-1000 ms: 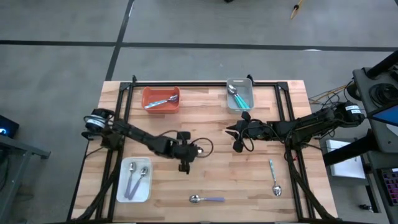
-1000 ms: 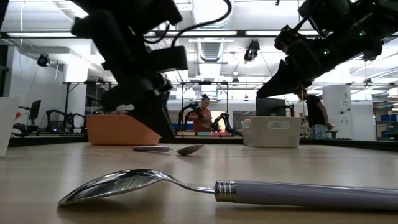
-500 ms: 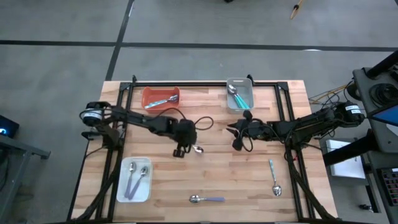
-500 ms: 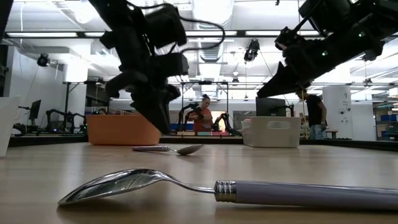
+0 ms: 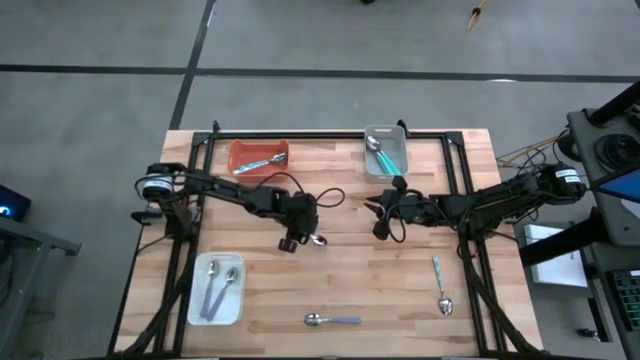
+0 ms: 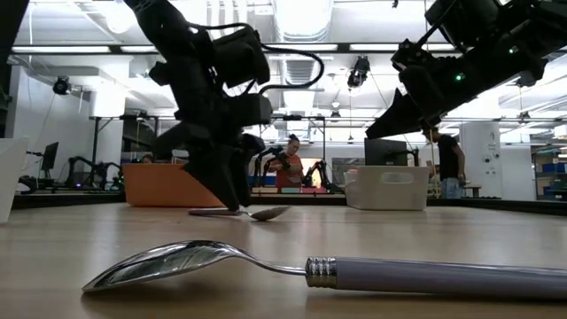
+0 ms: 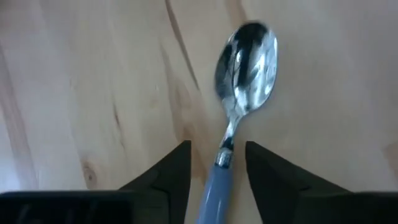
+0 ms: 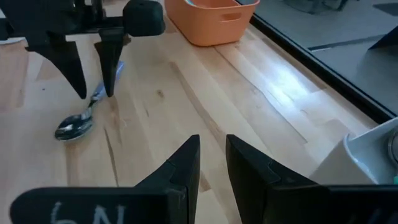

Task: Sort silverware by color (type)
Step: Put the left purple spoon into the white bin

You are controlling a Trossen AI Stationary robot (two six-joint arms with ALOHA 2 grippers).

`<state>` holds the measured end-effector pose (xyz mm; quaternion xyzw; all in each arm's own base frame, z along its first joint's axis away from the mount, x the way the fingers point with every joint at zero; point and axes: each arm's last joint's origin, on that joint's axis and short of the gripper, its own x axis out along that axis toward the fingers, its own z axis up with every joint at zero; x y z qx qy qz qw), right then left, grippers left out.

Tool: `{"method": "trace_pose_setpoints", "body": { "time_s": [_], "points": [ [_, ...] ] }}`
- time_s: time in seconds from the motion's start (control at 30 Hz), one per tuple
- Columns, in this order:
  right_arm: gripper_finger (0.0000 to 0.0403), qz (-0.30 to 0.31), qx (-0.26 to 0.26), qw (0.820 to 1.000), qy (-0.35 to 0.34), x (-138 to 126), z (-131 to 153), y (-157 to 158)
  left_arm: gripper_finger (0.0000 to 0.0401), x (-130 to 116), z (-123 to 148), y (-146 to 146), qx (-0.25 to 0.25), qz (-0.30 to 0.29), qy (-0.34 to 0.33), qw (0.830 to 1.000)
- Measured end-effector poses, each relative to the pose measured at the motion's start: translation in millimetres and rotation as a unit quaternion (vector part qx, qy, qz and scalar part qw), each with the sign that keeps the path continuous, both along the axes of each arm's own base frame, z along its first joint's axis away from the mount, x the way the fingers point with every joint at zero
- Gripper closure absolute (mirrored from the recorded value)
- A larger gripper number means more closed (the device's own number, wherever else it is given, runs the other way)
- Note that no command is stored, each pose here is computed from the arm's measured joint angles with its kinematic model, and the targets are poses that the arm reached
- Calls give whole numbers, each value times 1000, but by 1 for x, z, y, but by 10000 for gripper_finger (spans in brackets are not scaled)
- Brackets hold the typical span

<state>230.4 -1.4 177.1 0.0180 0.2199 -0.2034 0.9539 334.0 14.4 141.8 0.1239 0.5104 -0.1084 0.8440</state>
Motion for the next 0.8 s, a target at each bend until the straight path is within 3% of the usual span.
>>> {"method": "trace_pose_setpoints", "body": {
  "time_s": [0.17,0.33,0.67,0.8],
  "points": [
    [335,-16,-6,1000,-5,0,1,-3,253,-9,-12,7,-10,4,1,1000],
    [335,-22,-6,1000,-8,0,2,-6,268,-18,-25,7,-21,24,-26,999],
    [335,-21,-14,1000,-4,0,0,-7,376,-28,-41,7,-76,151,-82,982],
    [335,-28,-17,999,-3,-1,0,-7,378,-28,-43,9,-90,226,-119,963]
  ]
}}
